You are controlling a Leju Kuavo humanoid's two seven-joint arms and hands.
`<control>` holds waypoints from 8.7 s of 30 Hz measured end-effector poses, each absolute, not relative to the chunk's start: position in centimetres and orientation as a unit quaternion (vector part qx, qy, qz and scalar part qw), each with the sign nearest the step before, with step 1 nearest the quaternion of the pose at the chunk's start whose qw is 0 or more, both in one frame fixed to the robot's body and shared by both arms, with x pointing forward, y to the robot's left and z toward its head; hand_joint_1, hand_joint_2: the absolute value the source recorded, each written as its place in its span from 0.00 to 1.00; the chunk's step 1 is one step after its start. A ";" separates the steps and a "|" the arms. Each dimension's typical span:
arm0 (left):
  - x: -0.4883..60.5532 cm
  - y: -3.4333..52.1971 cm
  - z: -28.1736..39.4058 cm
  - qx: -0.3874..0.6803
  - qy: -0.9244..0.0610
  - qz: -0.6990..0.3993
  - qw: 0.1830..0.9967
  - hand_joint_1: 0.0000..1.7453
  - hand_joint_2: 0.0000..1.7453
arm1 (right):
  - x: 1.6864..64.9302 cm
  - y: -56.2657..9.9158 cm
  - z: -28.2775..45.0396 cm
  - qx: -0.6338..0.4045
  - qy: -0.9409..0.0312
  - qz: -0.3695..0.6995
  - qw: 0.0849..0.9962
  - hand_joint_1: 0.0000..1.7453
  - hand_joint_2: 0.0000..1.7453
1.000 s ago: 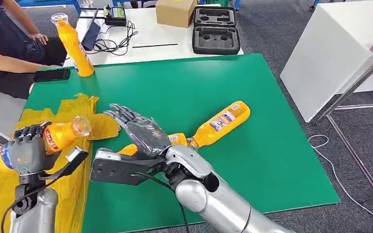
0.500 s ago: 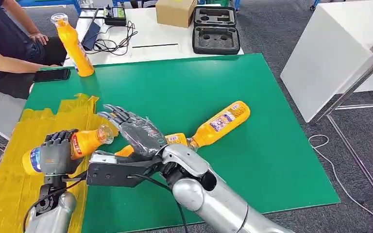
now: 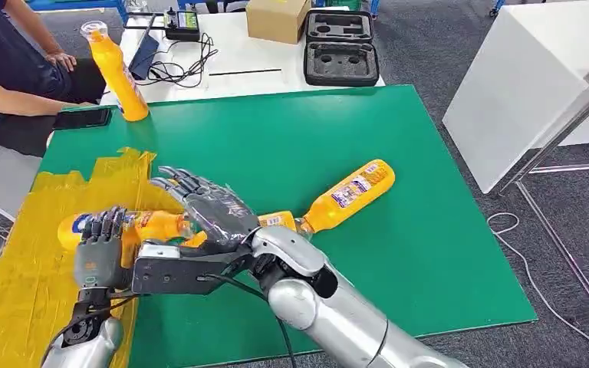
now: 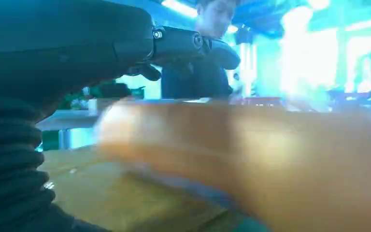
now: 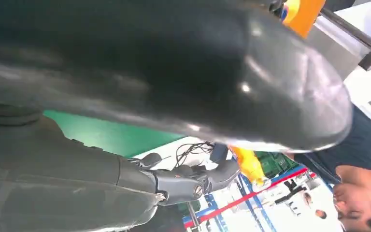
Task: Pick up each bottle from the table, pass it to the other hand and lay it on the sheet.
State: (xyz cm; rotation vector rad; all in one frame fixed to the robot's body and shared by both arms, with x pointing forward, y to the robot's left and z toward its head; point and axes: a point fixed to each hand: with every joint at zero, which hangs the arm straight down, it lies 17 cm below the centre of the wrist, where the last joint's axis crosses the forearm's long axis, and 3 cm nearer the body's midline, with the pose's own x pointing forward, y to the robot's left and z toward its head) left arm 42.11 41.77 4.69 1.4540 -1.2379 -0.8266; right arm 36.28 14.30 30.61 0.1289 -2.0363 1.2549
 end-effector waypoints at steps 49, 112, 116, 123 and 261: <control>36.8 55.3 10.6 0.374 -0.686 0.203 0.591 0.00 0.00 | 43.9 2.9 6.5 -0.101 -0.561 0.665 0.482 0.00 1.00; 39.9 50.5 10.6 0.318 -0.716 0.189 0.592 0.00 0.00 | 54.3 -3.1 23.1 -0.204 -0.753 0.354 0.515 0.00 1.00; 40.1 50.3 10.5 0.315 -0.716 0.187 0.594 0.00 0.00 | 54.4 -3.1 23.0 -0.203 -0.753 0.350 0.518 0.00 1.00; 41.4 49.4 10.8 0.304 -0.722 0.184 0.594 0.00 0.00 | 54.3 -3.9 22.1 -0.207 -0.747 0.343 0.531 0.00 1.00; 53.3 40.7 17.8 0.233 -0.773 0.134 0.574 0.00 0.00 | 51.3 -0.3 5.5 -0.199 -0.489 0.527 0.666 1.00 1.00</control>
